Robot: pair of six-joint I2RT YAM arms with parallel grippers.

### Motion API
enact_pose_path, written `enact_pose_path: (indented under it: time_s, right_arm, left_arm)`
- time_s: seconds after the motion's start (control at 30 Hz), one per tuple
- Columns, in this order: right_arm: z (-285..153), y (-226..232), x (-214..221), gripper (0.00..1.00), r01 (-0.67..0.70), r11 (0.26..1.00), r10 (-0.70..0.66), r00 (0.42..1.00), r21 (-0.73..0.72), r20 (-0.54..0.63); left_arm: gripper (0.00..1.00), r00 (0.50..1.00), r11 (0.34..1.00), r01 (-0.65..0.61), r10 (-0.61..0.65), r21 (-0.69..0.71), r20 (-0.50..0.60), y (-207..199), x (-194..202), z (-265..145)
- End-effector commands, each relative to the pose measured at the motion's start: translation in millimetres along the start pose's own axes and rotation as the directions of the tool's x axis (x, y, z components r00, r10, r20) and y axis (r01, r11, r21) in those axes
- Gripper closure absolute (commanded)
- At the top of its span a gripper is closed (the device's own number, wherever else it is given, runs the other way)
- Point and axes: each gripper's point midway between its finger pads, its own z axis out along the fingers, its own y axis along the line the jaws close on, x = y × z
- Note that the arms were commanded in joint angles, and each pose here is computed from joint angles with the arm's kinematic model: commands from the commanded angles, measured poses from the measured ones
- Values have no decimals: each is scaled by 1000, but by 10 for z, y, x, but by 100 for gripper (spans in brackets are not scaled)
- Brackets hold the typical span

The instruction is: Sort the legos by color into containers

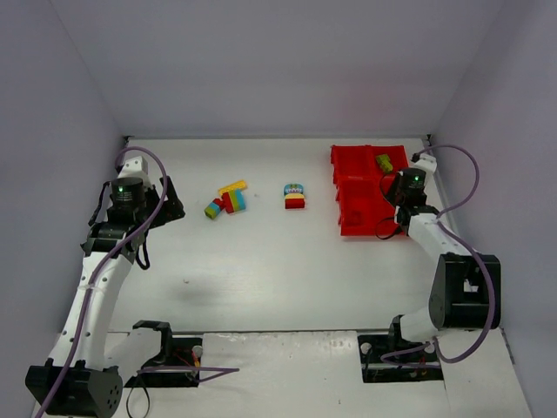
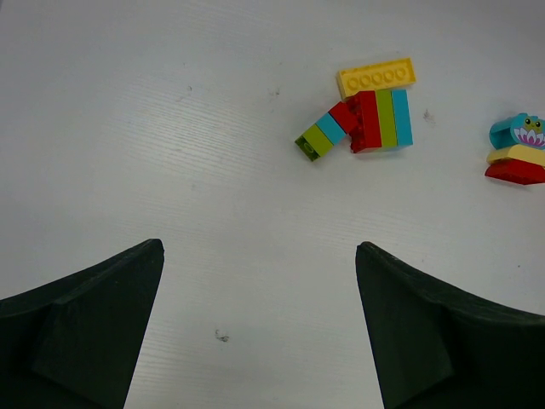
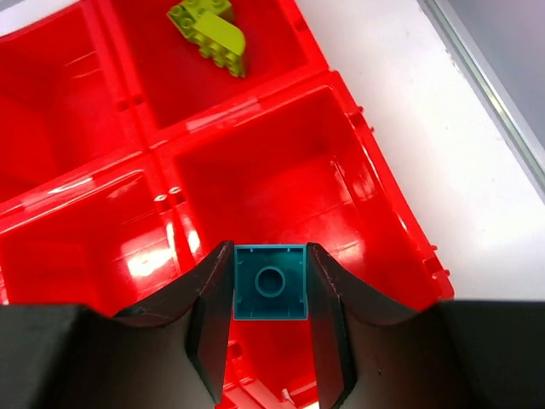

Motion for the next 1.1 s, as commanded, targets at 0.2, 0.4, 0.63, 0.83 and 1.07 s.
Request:
enact_pose_path:
  time_s: [0.2,0.4,0.63,0.83,1.07]
  right_arm:
    - [99,-9,-77,40,-73,997,73,997,20,10]
    - [-45,180,-298,34,-69,995,72,996,-77,46]
    - [-408,720,-573,34,-19,961,53,992,-275,119]
    - [-629,1070,-435,34,31,921,17,993,-389,119]
    - [-776,1230,-246,34,22,868,35,994,-495,105]
  left_arm:
    - [12,999,997,15,-18,69,40,-140,-141,0]
    - [12,1000,998,11,-11,67,7,-153,-110,80]
    - [12,999,997,-4,7,81,-34,-333,-139,211]
    - [12,979,986,-158,163,52,-119,-723,-167,614]
    - [12,870,870,-452,479,196,-116,-1303,-376,1232]
